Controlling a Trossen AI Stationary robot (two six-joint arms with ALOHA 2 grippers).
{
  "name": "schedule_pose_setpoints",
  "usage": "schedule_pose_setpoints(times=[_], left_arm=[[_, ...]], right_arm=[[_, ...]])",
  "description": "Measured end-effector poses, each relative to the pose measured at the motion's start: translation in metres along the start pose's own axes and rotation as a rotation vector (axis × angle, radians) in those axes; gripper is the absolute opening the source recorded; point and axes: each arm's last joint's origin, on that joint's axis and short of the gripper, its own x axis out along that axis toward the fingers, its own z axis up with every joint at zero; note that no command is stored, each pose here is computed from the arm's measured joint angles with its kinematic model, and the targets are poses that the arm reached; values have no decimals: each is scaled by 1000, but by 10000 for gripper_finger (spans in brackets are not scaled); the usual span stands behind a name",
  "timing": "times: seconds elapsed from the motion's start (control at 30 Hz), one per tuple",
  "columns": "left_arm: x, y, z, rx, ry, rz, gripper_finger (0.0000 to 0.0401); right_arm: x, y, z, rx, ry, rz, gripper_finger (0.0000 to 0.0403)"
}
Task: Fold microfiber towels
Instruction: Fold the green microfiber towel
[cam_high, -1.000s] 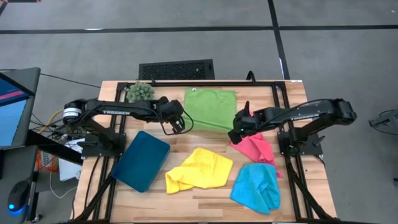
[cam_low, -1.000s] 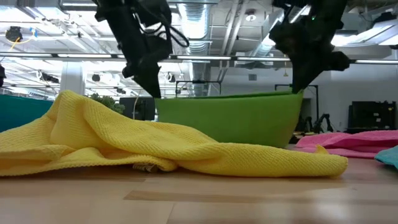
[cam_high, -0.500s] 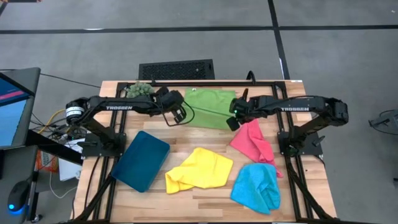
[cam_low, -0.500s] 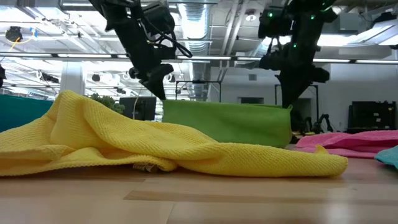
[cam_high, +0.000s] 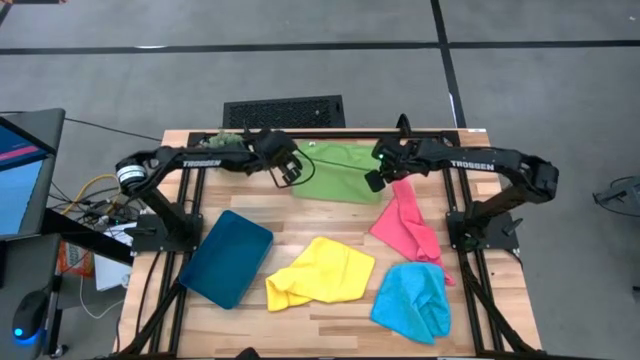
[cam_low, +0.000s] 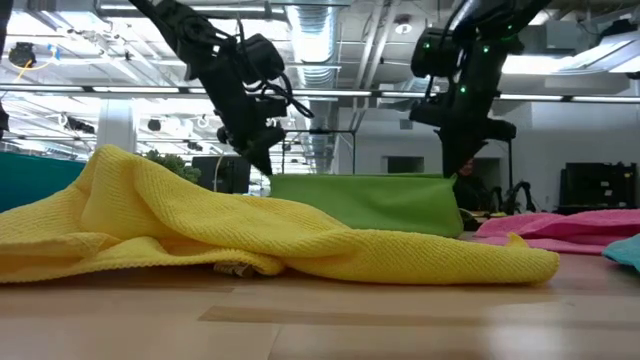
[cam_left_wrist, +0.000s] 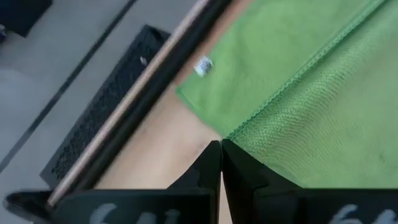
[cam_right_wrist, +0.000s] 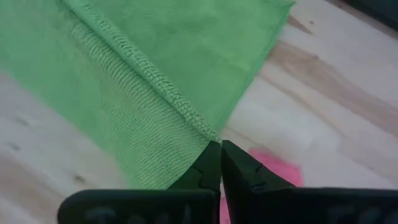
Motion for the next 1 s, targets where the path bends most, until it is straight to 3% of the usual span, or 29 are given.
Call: schedule_pose_setpoints(times=[0.4,0.63,1.0], left_arm=[[7,19,2,-50,-25,-12,0],[26,16,-4,-56,8,-68,0],[37,16,-5,-63,9,-18,0]], right_arm=[[16,-16,17,-4,-25,-2,31],[22,-25,23,4,-27,-22,29],[23,-38,34,1,-94,-36,33]])
